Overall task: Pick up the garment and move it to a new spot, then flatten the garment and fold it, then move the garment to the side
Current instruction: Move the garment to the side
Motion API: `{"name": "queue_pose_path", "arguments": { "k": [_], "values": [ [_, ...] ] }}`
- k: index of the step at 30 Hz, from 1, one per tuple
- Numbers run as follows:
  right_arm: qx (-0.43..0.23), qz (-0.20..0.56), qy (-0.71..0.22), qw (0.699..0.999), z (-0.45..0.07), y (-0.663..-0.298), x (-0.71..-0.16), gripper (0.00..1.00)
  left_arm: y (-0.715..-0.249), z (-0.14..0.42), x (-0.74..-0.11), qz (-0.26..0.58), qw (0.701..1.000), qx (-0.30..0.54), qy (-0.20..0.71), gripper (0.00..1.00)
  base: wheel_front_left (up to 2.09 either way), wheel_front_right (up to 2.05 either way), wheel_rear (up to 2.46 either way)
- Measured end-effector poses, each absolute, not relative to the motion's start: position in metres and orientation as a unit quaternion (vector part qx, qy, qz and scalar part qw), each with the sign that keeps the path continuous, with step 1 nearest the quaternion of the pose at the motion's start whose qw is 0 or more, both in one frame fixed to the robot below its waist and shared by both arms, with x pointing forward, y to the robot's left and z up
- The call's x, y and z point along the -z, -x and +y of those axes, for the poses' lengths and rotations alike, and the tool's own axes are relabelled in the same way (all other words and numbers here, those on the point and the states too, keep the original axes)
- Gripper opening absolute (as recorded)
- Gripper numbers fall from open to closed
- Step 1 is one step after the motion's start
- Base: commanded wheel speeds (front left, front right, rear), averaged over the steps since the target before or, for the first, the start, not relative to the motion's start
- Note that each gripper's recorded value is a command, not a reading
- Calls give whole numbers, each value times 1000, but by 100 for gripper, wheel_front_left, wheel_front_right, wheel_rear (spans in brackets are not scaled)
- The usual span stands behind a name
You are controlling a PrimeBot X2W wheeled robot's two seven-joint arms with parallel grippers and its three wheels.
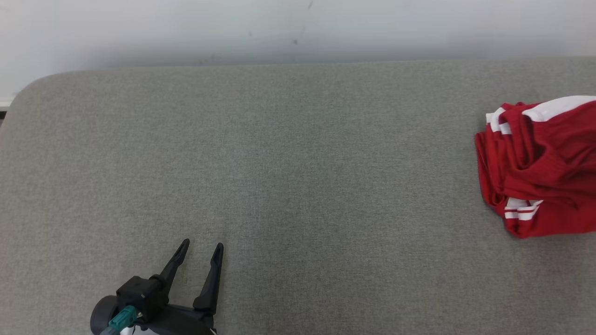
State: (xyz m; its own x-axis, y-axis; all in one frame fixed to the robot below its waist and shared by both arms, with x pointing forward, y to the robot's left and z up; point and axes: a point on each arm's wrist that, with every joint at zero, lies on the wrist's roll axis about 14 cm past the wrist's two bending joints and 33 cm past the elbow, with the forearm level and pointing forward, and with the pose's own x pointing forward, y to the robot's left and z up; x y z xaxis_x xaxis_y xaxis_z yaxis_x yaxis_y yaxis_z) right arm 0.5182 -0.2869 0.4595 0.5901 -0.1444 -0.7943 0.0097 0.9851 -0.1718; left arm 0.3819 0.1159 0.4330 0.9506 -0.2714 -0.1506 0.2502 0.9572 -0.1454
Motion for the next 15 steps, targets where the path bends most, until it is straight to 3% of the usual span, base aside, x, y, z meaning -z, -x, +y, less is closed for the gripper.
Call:
{"name": "queue_pose_path", "arguments": {
  "k": [11, 12, 14, 15],
  "values": [
    [65, 468, 117, 874, -291, -527, -436, 0, -383, 134, -425, 97, 988, 109, 61, 100, 0, 0, 0],
    [65, 468, 119, 874, -290, -528, -435, 11, -384, 135, -425, 96, 988, 107, 61, 100, 0, 0, 0],
    [65, 469, 123, 872, -288, -528, -434, 55, -384, 137, -424, 98, 988, 104, 60, 100, 0, 0, 0],
    [63, 470, 122, 872, -286, -527, -433, 55, -383, 138, -423, 99, 988, 102, 60, 100, 0, 0, 0]
  ]
}}
